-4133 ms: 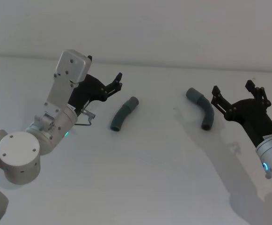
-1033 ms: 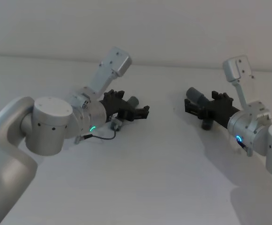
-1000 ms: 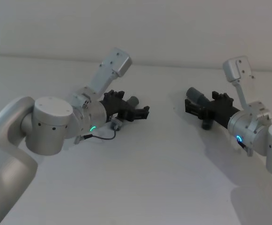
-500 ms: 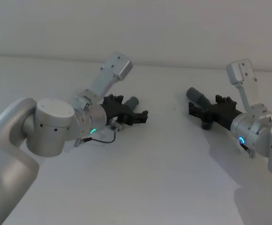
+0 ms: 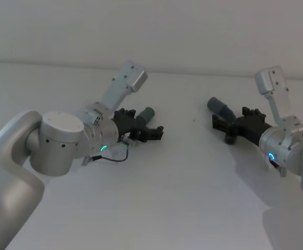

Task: Use both hands to pick up one end of the pipe from the table, align the ends, and insert them.

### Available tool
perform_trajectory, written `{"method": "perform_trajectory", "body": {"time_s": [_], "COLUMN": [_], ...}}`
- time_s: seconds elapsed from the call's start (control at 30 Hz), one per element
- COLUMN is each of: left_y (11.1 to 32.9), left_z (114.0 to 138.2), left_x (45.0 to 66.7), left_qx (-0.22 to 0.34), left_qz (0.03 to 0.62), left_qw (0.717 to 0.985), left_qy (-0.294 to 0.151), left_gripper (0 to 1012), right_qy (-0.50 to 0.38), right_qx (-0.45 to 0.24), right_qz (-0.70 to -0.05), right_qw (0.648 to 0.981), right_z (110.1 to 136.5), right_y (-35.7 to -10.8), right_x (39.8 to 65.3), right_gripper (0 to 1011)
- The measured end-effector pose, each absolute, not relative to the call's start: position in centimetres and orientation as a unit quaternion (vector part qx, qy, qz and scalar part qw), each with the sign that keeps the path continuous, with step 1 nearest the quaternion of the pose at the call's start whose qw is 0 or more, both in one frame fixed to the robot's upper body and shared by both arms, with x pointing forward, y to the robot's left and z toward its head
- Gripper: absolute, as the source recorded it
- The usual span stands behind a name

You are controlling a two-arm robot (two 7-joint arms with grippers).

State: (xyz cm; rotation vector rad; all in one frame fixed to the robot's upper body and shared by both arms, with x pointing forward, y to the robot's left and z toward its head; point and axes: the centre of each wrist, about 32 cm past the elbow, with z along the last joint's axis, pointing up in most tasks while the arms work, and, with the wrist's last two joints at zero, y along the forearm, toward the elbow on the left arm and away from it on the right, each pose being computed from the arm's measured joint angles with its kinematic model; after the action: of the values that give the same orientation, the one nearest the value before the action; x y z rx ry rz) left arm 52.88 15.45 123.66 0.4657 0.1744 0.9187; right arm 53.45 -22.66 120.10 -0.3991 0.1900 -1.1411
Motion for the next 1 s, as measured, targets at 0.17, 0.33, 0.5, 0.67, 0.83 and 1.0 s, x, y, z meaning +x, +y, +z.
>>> {"method": "perform_trajectory", "body": {"time_s": [0.17, 0.33, 0.5, 0.67, 0.83, 1.0], "left_y": [15.49, 15.52, 15.48, 15.48, 15.49, 15.52], "left_z": [123.61, 123.59, 123.59, 123.58, 123.58, 123.58], "left_x": [52.84, 52.8, 52.77, 52.75, 52.74, 52.74], "left_qx": [0.226, 0.229, 0.229, 0.23, 0.231, 0.232], "left_qz": [0.442, 0.445, 0.445, 0.446, 0.446, 0.447], "left_qw": [0.864, 0.862, 0.862, 0.861, 0.86, 0.86], "left_qy": [0.084, 0.084, 0.085, 0.085, 0.085, 0.085], "left_gripper": [1001, 1001, 932, 810, 716, 675], "right_qy": [0.091, 0.093, 0.094, 0.094, 0.094, 0.095], "right_qx": [-0.189, -0.189, -0.189, -0.19, -0.19, -0.19], "right_qz": [-0.536, -0.535, -0.535, -0.535, -0.535, -0.535], "right_qw": [0.818, 0.818, 0.818, 0.818, 0.818, 0.818], "right_z": [120.11, 120.13, 120.15, 120.15, 120.16, 120.16], "right_y": [-22.74, -22.79, -22.81, -22.82, -22.84, -22.85], "right_x": [53.42, 53.4, 53.4, 53.39, 53.38, 53.37], "right_gripper": [1000, 1002, 945, 805, 685, 497]}}
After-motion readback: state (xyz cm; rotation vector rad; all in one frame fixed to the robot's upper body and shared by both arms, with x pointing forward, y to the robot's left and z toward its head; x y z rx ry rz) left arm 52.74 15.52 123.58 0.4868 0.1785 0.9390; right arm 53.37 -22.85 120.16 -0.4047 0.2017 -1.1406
